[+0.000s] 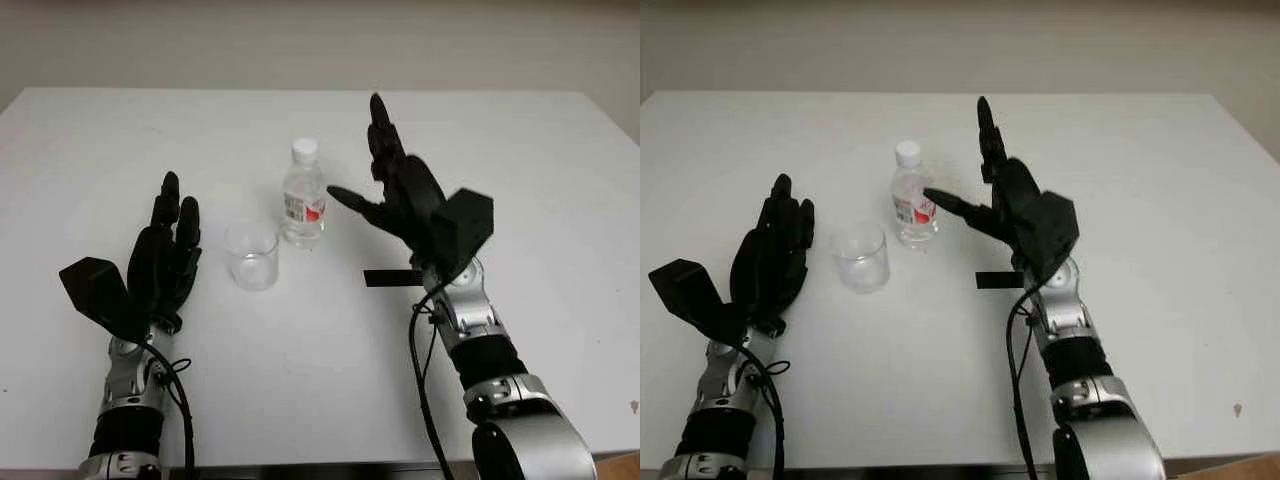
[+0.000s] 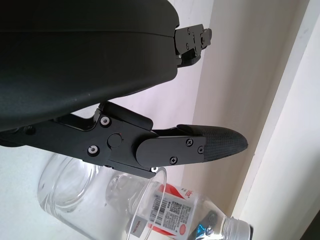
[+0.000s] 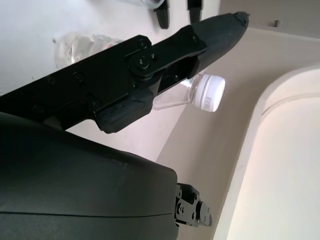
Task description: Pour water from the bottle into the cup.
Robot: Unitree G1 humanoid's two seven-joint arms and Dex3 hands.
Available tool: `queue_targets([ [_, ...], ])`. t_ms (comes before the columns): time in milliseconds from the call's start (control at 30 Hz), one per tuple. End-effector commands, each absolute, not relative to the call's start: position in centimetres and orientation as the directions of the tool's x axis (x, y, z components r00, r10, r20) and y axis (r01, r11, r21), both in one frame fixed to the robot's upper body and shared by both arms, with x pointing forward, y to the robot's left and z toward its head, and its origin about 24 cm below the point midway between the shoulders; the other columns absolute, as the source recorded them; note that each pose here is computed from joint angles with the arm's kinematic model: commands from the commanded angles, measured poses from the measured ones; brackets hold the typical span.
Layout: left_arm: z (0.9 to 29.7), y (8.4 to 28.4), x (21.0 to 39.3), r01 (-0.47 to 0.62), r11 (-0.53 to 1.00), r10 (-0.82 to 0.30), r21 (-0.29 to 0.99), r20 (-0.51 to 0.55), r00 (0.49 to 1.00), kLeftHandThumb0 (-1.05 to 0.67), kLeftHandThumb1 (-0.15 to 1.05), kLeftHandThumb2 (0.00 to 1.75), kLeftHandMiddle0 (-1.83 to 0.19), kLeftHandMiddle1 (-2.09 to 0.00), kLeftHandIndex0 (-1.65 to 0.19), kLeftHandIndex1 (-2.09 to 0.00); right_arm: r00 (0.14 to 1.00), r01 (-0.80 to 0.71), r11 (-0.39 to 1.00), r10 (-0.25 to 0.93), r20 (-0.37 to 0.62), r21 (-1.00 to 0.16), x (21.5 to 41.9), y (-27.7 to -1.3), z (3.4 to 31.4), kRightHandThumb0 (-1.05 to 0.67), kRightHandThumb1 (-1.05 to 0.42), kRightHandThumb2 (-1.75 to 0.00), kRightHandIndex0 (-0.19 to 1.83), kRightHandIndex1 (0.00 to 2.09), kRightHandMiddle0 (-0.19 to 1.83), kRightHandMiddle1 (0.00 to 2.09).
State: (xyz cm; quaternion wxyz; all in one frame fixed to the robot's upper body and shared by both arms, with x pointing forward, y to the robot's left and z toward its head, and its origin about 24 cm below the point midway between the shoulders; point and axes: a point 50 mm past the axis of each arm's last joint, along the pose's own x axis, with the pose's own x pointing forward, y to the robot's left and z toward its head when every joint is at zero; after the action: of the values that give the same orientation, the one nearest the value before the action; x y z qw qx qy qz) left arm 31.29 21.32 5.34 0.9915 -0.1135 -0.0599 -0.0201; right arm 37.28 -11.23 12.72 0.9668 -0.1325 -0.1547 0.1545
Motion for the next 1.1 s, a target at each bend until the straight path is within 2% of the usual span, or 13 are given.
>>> queue_targets([
  [0, 5.2, 21.3, 31.2, 0.054, 0.973, -0.027, -0.225, 0.119, 0.993, -0.71, 1.05, 0.42, 0.14, -0.05, 0.15, -0.05, 0.898, -0.245, 0.908, 0.345, 0.275, -0.339, 37.8, -11.0, 13.5, -1.05, -0.95, -0.06, -0.19, 0.0, -0.19, 0.0],
  [400, 5.2, 21.4, 31.3, 0.049, 0.975, -0.024, -0.218, 0.117, 0.993, -0.71, 1.05, 0.41, 0.13, -0.06, 0.14, -0.06, 0.899, -0.29, 0.881, 0.385, 0.211, -0.374, 39.0, -9.3, 13.2, -1.03, -0.93, -0.05, -0.19, 0.0, -0.19, 0.0],
  [1067, 5.3, 21.2, 31.2, 0.05, 0.974, -0.023, -0.223, 0.123, 0.992, -0.71, 1.05, 0.41, 0.14, -0.05, 0.14, -0.05, 0.902, -0.367, 0.865, 0.421, 0.095, -0.343, 39.0, -7.7, 11.0, -1.0, -0.92, -0.05, -0.19, 0.0, -0.19, 0.0],
])
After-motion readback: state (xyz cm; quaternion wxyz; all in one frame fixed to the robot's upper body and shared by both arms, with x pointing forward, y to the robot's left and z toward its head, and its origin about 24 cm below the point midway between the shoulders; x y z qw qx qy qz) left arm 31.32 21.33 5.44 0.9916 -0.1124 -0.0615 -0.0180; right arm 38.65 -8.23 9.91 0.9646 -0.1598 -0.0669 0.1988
